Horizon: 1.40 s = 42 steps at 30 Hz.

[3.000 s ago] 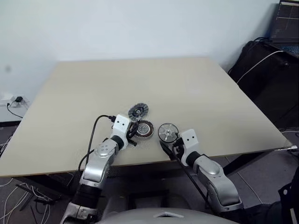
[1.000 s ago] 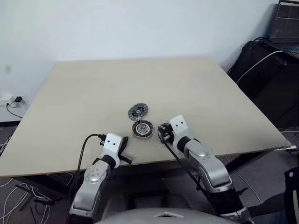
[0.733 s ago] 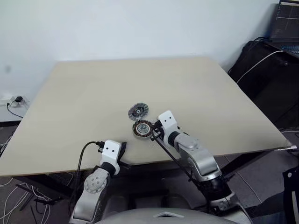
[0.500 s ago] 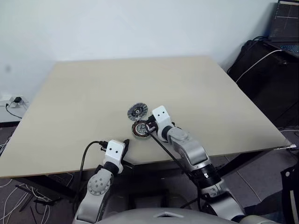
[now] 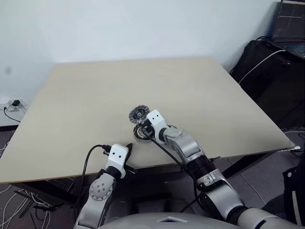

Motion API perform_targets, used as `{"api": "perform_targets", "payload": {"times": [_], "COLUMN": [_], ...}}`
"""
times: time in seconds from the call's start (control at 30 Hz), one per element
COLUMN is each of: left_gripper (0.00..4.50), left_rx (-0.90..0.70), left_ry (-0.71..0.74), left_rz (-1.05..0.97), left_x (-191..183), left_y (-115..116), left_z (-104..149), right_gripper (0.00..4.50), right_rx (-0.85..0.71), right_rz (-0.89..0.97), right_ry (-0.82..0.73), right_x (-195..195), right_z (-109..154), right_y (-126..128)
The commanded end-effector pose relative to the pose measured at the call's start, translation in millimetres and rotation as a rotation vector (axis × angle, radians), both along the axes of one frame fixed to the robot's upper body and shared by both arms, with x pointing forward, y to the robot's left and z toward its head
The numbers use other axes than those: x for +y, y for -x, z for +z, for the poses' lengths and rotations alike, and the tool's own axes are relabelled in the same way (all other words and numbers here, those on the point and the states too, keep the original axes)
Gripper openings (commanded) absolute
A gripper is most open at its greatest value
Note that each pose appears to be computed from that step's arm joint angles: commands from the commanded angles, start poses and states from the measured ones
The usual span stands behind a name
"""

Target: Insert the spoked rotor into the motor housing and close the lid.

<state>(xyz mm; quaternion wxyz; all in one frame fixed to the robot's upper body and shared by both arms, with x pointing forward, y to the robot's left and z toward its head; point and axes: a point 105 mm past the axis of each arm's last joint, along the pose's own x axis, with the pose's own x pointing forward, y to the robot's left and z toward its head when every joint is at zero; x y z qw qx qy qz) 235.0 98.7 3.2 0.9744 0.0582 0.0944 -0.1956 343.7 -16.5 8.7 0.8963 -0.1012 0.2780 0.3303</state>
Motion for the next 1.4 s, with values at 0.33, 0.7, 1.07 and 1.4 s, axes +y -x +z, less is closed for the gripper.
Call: {"api": "perform_targets", "payload": {"times": [0.33,0.7,1.07,1.4], "left_gripper": [0.00,0.00,0.00,0.00], "left_rx": [-0.019,-0.007,0.003,0.004], "left_ry": [0.010,0.013,0.012,0.013], "left_rz": [-0.025,-0.038,-0.030,-0.027], "left_x": [-3.7,-8.6,-7.1,-6.2], "left_y": [-1.8,-1.1,0.0,-0.1], "left_z": [4.1,4.0,1.7,1.0], "right_gripper": [0.03,0.03,0.03,0.03], "right_rx": [-0.173,-0.196,-0.157,-0.137], "right_rz": [0.007,0.090,0.126,0.110], "right_ry": [-0.011,-0.075,-0.027,0.003], "right_x": [8.0,28.1,36.7,21.5], "right_z": [27.5,35.1,19.0,11.1], "right_y": [-14.9,-7.8,-3.0,-3.9]}}
